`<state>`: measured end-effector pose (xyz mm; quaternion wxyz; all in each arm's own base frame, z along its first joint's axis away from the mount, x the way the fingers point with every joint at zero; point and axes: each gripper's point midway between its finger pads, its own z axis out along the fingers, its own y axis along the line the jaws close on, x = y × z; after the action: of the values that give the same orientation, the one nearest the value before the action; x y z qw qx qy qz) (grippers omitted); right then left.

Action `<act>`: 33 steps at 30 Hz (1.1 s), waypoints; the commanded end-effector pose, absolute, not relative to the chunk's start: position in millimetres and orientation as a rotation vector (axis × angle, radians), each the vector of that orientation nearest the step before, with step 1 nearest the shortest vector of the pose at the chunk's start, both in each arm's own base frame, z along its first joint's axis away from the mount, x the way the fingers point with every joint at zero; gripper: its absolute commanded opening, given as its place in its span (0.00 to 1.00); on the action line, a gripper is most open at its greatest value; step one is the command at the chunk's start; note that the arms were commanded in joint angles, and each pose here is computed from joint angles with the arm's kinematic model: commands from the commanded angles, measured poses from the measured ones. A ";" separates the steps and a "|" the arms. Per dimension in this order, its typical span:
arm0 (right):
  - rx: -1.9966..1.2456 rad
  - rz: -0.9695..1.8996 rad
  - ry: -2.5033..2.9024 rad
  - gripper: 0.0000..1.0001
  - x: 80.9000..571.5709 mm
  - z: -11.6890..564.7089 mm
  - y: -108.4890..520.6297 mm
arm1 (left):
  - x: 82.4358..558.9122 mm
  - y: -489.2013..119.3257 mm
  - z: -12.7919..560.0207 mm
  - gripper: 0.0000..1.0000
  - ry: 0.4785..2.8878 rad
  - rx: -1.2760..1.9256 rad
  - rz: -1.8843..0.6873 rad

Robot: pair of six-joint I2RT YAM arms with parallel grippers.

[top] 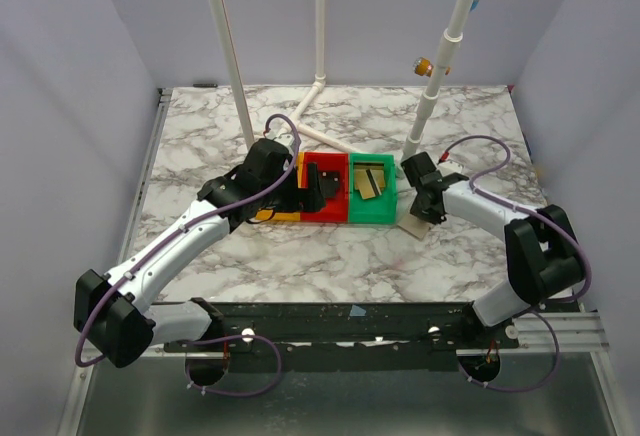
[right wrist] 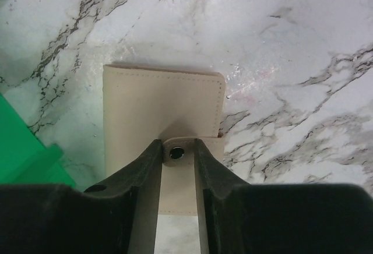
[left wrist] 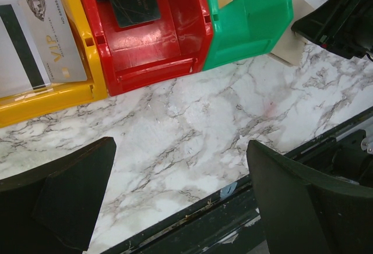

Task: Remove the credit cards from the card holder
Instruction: Open the card holder at the center of the board.

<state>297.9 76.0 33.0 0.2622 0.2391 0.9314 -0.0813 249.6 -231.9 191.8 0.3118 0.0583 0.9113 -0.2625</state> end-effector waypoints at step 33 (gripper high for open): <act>0.256 0.091 2.623 0.01 212.0 103.1 152.7 | 234.7 -230.1 157.7 0.98 2.507 0.165 -0.698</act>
<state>220.8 126.8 82.6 0.2526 0.1300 0.9587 0.0118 242.5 -229.5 163.7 0.2783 0.0601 0.9259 -0.2481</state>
